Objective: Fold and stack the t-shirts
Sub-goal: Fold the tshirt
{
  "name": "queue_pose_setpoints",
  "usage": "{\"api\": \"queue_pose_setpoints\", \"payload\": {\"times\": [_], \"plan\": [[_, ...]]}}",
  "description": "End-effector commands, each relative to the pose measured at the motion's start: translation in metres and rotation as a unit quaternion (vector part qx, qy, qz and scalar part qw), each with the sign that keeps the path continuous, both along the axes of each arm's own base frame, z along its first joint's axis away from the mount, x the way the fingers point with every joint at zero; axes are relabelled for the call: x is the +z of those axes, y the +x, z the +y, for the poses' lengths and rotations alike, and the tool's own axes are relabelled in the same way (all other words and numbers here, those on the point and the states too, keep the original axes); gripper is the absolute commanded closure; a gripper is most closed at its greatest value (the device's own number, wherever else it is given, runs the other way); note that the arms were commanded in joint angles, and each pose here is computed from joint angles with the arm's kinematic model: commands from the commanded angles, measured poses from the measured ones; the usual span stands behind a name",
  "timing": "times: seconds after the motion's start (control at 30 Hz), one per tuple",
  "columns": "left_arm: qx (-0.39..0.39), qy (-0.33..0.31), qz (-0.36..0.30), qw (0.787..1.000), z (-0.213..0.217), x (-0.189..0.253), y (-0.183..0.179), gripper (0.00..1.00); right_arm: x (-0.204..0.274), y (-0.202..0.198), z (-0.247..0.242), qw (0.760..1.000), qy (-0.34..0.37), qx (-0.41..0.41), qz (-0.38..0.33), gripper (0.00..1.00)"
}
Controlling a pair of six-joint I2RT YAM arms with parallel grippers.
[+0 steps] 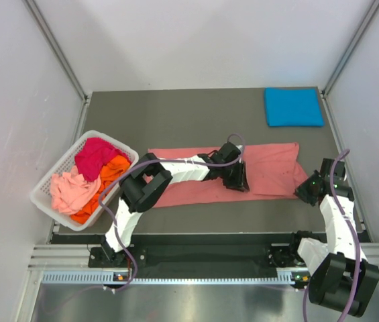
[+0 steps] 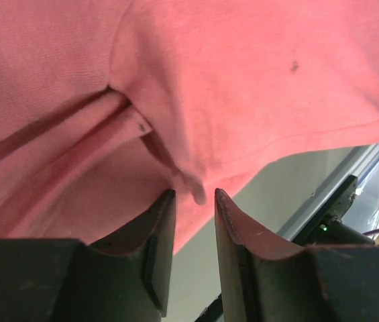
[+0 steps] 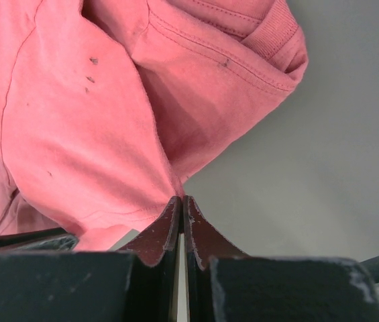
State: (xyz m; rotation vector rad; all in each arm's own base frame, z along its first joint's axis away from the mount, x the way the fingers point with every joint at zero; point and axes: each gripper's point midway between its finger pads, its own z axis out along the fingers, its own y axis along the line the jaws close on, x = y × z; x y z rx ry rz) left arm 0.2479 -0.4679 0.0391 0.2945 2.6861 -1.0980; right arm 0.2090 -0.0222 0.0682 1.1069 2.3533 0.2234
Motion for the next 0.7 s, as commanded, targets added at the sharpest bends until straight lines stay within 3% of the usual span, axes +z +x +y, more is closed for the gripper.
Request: {"api": "queue_pose_setpoints", "payload": {"times": [0.0, 0.2, 0.23, 0.27, 0.33, 0.67], "plan": [[-0.004, -0.031, -0.013, 0.999, -0.017, 0.012, 0.006, 0.66, 0.004, 0.006, 0.003, 1.000, 0.003, 0.002, -0.012, 1.00], [-0.002, -0.029, -0.017, 0.999, -0.020, 0.009, 0.010, 0.71, 0.007, 0.008, 0.003, 1.000, 0.003, 0.003, -0.015, 1.00], [-0.002, -0.033, -0.018, 0.999, -0.023, 0.012, 0.012, 0.75, 0.006, 0.008, 0.003, 1.000, 0.003, 0.003, -0.015, 1.00], [-0.005, -0.035, -0.016, 0.999, -0.024, 0.012, 0.011, 0.89, 0.006, 0.008, 0.002, 1.000, 0.003, 0.003, -0.015, 1.00], [-0.004, -0.035, -0.014, 0.999, -0.025, 0.014, 0.011, 0.98, 0.007, 0.009, 0.001, 1.000, 0.000, 0.002, -0.014, 1.00], [0.016, -0.009, -0.010, 1.000, -0.002, 0.045, 0.003, 1.00, 0.018, 0.009, -0.013, 0.999, -0.031, -0.014, 0.000, 1.00]]}}
